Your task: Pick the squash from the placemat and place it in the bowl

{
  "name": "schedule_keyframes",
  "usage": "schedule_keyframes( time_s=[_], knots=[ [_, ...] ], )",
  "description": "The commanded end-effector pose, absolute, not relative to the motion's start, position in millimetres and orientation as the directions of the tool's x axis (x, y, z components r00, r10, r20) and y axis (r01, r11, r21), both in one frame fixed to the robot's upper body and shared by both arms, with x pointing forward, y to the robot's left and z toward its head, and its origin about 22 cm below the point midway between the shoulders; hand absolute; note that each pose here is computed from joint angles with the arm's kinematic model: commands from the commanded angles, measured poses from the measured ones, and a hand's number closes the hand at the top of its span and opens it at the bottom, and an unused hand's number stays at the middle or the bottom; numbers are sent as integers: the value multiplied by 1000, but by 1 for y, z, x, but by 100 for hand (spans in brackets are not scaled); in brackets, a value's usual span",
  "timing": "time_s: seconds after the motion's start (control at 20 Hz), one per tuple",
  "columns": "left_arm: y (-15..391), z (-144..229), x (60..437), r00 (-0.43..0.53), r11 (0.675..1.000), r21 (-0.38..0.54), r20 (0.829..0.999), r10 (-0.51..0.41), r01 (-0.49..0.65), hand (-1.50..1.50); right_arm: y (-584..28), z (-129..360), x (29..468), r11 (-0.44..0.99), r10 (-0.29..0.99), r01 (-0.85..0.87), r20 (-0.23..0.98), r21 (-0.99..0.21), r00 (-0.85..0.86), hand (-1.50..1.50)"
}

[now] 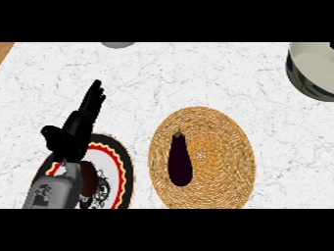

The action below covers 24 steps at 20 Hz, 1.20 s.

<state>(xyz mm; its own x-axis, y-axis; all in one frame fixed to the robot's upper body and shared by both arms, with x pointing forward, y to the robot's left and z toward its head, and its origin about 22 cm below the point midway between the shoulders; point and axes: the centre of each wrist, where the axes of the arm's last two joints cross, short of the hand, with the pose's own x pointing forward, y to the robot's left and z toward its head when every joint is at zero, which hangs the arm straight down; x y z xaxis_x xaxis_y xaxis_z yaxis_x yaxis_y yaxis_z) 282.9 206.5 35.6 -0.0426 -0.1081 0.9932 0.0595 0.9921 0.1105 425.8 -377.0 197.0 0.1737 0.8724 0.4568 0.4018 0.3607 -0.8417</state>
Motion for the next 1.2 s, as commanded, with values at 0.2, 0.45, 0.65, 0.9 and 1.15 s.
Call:
schedule_keyframes(
  time_s=[0.2, 0.45, 0.65, 0.9, 1.15],
  knots=[
    [208, 34, 280, -55, 990, 119, 992, -116, 71, 0, -433, 157, 408, 493, 774, 322, 576, -808, 261, 150],
    [196, 40, 278, -58, 990, 108, 993, -103, 87, 0, -449, 129, 394, 625, 734, 184, 651, -759, 190, -150],
    [190, 29, 283, -48, 991, 119, 992, -116, 68, 0, -442, 148, 404, 680, 699, 233, 710, -695, 79, -150],
    [211, 30, 278, -37, 992, 111, 993, -109, 64, 0, -438, 151, 407, 736, 623, 384, 779, -557, -64, -150],
    [206, 34, 277, -50, 991, 118, 992, -115, 64, 0, -461, 162, 396, 764, 558, 432, 827, -479, -70, -150]
  ],
)
